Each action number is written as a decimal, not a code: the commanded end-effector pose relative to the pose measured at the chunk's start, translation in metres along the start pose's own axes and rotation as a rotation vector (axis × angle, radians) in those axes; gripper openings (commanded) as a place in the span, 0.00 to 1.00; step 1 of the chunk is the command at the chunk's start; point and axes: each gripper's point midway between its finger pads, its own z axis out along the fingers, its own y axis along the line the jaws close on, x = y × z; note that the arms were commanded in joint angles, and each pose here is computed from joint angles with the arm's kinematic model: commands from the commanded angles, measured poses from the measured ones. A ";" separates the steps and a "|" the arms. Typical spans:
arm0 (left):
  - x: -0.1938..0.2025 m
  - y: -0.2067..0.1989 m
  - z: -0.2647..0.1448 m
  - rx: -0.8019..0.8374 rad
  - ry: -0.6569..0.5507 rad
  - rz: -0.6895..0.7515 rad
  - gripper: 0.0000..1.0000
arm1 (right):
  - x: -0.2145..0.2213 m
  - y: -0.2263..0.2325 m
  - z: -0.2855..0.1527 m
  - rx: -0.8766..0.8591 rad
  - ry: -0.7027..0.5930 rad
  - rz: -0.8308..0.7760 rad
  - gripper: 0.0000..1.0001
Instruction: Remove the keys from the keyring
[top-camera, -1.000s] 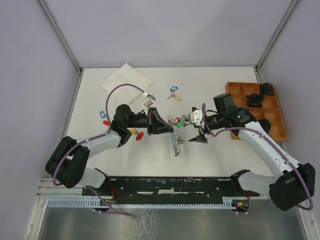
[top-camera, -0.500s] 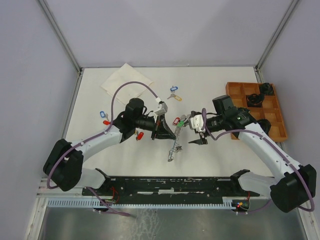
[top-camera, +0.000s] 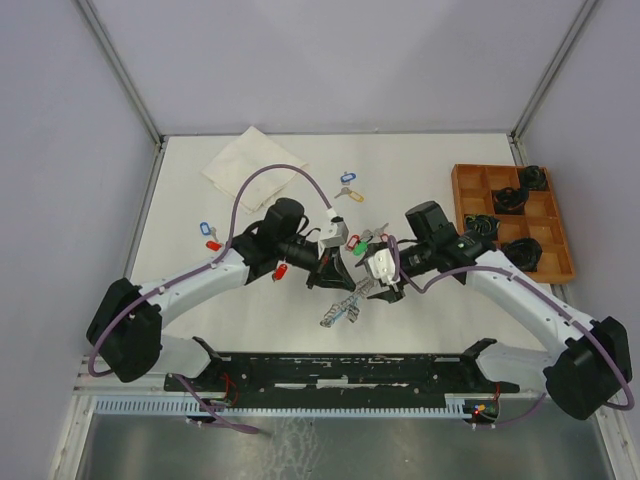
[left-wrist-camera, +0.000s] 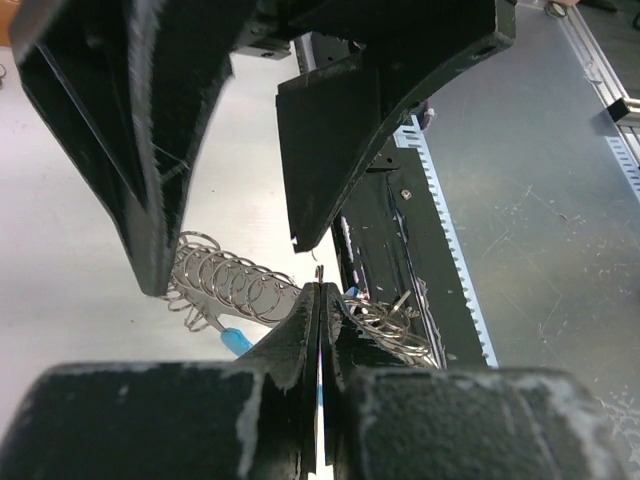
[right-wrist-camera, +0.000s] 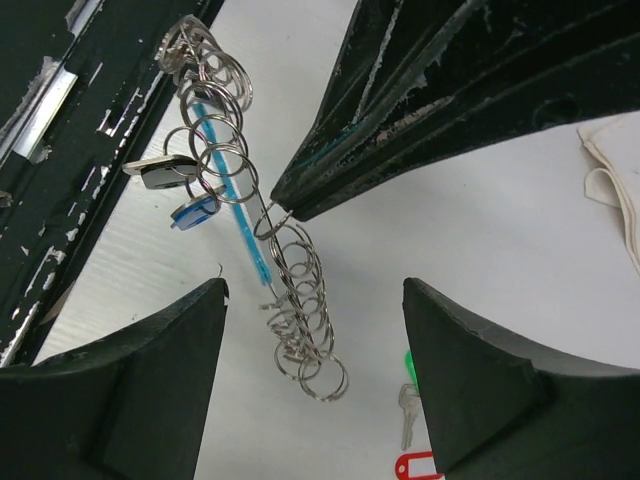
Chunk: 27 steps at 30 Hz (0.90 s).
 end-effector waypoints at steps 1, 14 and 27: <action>-0.030 -0.006 -0.001 0.033 -0.040 0.139 0.03 | -0.001 0.006 0.011 -0.048 -0.011 -0.048 0.76; -0.036 -0.011 -0.003 0.022 -0.050 0.190 0.03 | -0.003 0.018 0.019 -0.122 0.002 -0.064 0.43; -0.049 -0.002 -0.009 -0.092 -0.093 0.231 0.07 | -0.016 0.028 0.013 -0.193 -0.018 -0.032 0.01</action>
